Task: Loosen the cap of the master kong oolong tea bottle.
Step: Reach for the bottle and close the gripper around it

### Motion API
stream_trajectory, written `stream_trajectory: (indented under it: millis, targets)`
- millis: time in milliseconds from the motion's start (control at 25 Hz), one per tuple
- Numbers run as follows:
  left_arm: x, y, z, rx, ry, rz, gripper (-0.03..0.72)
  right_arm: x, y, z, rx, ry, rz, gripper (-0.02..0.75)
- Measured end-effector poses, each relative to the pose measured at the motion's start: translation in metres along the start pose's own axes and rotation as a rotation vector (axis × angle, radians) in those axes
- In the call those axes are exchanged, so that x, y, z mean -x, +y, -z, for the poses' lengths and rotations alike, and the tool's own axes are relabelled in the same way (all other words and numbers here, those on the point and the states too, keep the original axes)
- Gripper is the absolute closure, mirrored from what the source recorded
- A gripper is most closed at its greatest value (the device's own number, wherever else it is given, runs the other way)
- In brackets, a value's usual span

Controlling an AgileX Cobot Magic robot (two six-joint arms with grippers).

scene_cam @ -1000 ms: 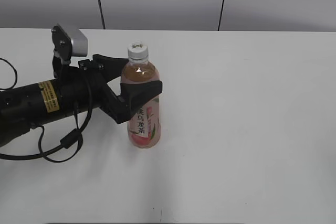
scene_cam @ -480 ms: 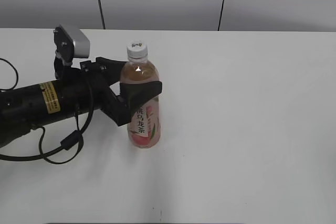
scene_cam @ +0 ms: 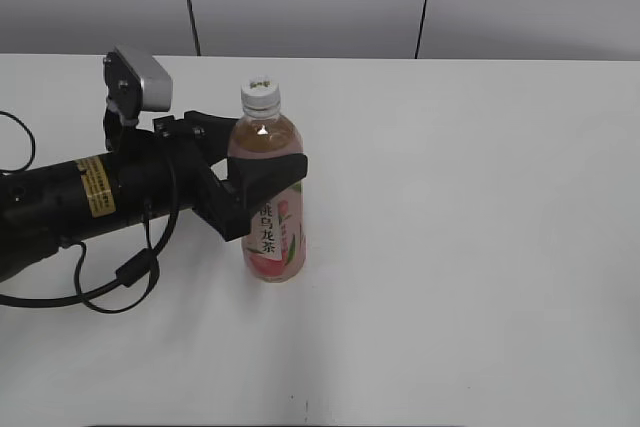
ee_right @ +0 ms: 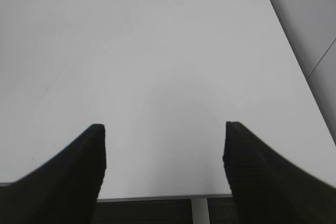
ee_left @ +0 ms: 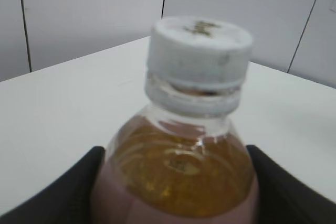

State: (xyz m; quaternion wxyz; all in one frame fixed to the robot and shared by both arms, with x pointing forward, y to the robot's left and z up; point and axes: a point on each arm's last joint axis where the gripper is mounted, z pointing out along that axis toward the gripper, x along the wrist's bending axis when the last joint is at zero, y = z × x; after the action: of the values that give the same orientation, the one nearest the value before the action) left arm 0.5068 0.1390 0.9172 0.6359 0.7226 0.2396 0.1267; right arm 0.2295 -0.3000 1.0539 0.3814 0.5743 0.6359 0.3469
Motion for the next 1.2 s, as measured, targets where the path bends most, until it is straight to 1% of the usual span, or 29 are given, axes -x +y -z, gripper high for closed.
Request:
stream_trajectory:
  millis: [1200]
  targets:
    - [0.0, 0.0, 0.0, 0.0, 0.0, 0.0, 0.221, 0.0, 0.0004, 0.0, 0.004, 0.0, 0.0, 0.207]
